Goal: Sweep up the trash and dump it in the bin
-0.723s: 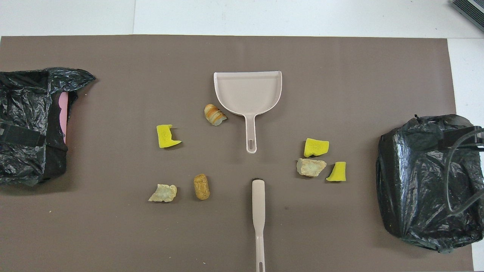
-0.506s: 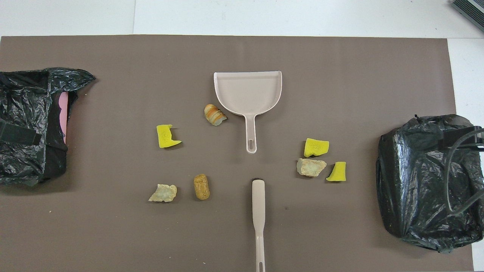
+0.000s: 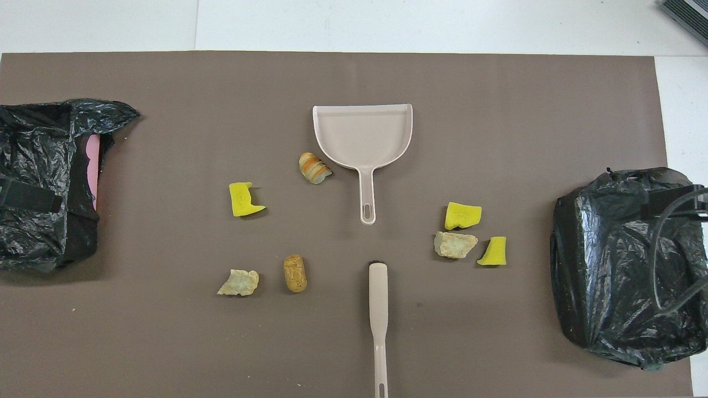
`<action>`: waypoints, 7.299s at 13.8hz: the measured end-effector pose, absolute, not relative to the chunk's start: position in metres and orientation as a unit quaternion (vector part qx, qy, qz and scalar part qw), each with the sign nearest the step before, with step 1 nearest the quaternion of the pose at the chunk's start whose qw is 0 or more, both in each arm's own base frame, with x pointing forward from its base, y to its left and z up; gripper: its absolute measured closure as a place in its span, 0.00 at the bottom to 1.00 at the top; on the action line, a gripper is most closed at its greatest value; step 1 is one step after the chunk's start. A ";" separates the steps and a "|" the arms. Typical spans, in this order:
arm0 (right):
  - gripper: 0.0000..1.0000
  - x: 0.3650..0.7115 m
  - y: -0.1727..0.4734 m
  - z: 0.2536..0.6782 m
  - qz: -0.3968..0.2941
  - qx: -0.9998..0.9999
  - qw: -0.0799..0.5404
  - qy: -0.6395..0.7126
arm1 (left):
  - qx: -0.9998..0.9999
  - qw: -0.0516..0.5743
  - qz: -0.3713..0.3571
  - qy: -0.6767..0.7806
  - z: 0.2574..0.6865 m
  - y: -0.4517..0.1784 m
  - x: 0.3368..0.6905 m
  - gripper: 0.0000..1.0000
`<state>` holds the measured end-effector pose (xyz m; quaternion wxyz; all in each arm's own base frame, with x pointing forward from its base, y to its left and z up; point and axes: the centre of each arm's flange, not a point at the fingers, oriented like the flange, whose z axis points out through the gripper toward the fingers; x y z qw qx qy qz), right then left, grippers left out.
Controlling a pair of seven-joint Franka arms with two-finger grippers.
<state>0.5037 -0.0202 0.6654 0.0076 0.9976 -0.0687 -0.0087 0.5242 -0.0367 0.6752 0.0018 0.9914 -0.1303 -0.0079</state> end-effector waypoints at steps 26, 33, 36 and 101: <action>0.00 0.648 0.220 0.463 -0.021 0.998 -0.010 -0.065 | 0.991 -0.009 -0.038 -0.127 0.533 -0.332 0.323 0.00; 0.00 0.645 0.331 0.389 -0.026 1.000 -0.007 -0.009 | 0.994 0.018 -0.016 -0.105 0.442 -0.416 0.222 0.00; 0.00 0.635 0.346 0.379 -0.034 0.999 -0.003 0.018 | 0.998 0.038 -0.002 -0.054 0.387 -0.456 0.210 0.00; 0.67 0.429 0.279 0.361 -0.082 0.830 0.029 0.551 | 0.983 -0.016 -0.091 -0.156 0.338 -0.194 0.463 0.74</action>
